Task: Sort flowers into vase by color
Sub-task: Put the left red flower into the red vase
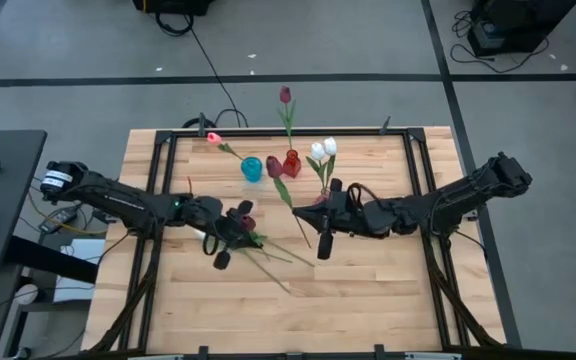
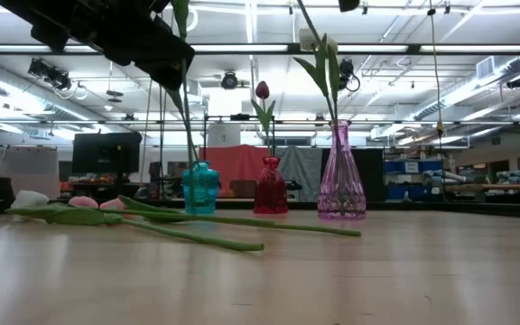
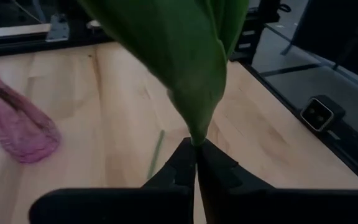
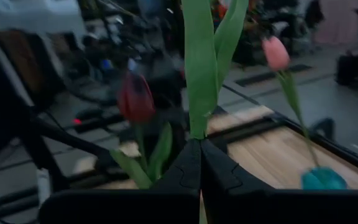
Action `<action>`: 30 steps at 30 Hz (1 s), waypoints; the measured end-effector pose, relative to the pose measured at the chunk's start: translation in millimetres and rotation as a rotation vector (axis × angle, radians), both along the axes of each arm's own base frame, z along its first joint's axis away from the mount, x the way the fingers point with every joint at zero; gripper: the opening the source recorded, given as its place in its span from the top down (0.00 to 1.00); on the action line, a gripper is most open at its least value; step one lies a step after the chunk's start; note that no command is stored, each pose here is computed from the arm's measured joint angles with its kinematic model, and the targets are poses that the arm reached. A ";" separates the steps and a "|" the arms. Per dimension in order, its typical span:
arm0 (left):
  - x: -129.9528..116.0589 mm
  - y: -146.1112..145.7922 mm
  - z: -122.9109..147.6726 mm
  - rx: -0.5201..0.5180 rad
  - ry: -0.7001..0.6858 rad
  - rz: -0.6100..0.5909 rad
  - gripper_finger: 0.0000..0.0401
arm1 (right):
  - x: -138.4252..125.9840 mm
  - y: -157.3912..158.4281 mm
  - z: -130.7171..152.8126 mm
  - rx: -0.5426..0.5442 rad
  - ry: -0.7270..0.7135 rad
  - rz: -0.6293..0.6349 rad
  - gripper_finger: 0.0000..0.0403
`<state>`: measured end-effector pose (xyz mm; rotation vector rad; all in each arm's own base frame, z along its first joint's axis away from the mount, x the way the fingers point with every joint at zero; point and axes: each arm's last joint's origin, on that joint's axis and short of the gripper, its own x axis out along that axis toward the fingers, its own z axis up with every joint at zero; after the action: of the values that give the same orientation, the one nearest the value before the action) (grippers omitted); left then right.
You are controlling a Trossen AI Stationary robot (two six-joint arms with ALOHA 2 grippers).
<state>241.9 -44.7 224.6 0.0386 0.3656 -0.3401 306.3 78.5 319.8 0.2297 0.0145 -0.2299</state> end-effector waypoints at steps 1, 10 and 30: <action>1.2 -1.6 -1.4 0.000 0.000 -0.006 0.97 | 0.5 -0.9 2.3 -0.004 -0.021 0.012 0.98; 0.4 -11.1 -14.4 -0.002 -0.005 -0.042 0.97 | 2.8 -8.0 8.8 -0.013 -0.082 0.039 0.98; -42.1 -1.4 -57.6 -0.053 0.023 0.006 0.96 | 3.3 -10.5 11.0 0.000 -0.107 0.029 0.98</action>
<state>199.8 -46.1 167.0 -0.0182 0.3797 -0.3447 309.6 68.0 330.8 0.2413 -0.0882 -0.1884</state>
